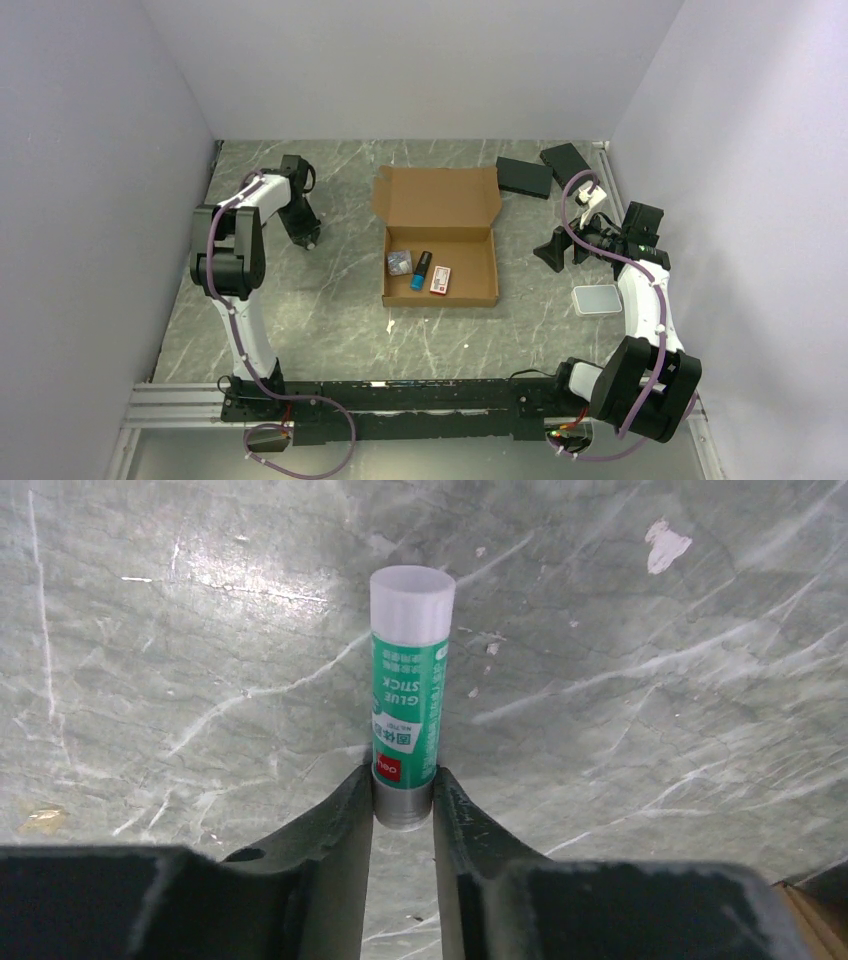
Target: Fold the paper box
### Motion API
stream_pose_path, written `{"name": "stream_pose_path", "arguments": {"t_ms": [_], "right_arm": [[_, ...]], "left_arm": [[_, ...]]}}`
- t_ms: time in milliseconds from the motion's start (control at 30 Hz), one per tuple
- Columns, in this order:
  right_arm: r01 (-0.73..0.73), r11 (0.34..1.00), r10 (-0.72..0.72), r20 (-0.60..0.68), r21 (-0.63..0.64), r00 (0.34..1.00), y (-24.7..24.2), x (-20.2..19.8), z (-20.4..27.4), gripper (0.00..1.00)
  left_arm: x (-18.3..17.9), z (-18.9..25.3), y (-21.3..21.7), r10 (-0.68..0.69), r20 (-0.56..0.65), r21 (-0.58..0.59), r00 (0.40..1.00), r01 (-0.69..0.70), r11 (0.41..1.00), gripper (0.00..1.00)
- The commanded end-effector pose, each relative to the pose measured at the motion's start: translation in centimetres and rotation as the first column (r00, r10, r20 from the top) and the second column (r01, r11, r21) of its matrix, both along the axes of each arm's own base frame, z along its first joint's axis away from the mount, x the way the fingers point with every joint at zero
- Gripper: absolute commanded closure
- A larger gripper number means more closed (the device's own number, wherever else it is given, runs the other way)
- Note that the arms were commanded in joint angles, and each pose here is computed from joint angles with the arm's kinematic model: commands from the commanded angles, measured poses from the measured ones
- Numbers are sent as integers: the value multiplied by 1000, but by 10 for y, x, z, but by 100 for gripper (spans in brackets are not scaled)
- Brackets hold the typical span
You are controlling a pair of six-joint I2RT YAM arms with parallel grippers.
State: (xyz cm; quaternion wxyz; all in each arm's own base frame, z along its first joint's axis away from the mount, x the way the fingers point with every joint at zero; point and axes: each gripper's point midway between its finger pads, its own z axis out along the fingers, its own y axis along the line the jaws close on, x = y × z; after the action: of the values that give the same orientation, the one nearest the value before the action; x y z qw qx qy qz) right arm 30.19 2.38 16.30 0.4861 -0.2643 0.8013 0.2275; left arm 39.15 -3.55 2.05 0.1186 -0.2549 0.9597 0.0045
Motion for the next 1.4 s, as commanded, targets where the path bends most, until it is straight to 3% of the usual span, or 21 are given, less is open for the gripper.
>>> {"name": "stream_pose_path", "arguments": {"t_ms": [0,67,167,333,500,833,1100,1367], "right_arm": [[-45,999,45,63,-1,997,6,1,16,0],[-46,999,46,65,-1,997,6,1,17,0],[-47,999,47,66,-1,997,7,1,17,0],[-47,999,47,67,2,997,7,0,17,0],[-49,999,48,71,7,996,8,0,19,0],[-48,999,47,73,8,996,8,0,19,0],[-50,999,49,72,10,996,9,0,18,0],[-47,999,47,69,10,997,8,0,17,0]], "left_arm": [[18,16,1,-25,86,-3,996,25,1000,76],[16,25,-3,-45,124,-21,991,48,999,88],[9,40,-10,-72,180,-52,981,83,995,99],[-13,63,-35,-132,293,-175,947,189,966,100],[-37,99,-85,-209,479,-354,853,405,843,100],[-62,164,-130,-254,678,-370,690,619,692,100],[-87,185,-172,-298,775,-335,557,762,554,100],[-102,195,-204,-334,822,-280,461,838,469,100]]}}
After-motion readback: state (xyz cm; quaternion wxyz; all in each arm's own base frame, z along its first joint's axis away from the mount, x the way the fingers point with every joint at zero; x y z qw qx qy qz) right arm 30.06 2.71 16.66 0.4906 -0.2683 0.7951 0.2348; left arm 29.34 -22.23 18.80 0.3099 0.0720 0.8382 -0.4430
